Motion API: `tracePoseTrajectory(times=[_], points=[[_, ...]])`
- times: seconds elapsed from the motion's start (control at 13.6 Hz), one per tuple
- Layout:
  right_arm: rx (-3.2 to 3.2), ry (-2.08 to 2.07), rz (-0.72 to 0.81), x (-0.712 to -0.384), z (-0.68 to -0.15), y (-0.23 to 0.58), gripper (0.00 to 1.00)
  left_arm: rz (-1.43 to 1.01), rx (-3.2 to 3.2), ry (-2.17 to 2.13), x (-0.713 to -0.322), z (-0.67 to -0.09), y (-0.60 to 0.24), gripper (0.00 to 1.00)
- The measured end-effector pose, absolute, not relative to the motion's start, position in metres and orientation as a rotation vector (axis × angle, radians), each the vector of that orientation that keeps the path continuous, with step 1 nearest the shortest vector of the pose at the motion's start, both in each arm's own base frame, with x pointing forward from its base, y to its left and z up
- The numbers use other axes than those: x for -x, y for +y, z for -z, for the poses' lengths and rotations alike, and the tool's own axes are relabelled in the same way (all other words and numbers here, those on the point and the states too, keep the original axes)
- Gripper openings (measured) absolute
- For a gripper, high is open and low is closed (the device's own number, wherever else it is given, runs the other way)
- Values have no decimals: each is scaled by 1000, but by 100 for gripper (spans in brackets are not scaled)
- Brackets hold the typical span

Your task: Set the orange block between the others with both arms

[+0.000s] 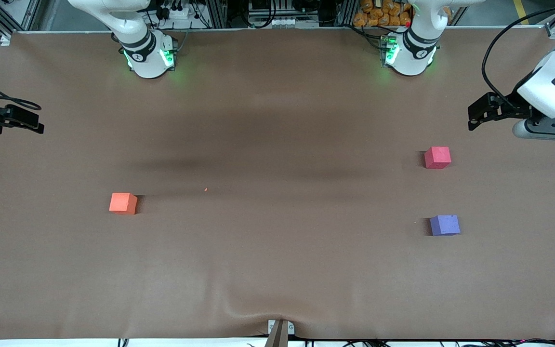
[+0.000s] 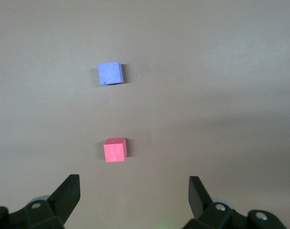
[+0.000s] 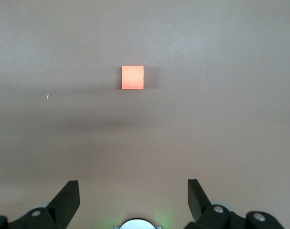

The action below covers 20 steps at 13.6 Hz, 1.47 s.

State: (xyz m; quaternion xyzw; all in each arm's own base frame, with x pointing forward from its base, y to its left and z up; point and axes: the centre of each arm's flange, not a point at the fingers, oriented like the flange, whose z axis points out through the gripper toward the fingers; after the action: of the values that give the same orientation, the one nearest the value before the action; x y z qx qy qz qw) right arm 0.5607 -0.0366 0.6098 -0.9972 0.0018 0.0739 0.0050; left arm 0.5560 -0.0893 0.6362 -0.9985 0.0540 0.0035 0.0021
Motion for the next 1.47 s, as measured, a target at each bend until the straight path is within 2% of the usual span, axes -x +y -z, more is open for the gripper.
tracePoseTrajectory(times=[1.47], points=[[3121,5,-247,-562,-606,-36,100,-16,3133,164,-557,-635,-87,100]])
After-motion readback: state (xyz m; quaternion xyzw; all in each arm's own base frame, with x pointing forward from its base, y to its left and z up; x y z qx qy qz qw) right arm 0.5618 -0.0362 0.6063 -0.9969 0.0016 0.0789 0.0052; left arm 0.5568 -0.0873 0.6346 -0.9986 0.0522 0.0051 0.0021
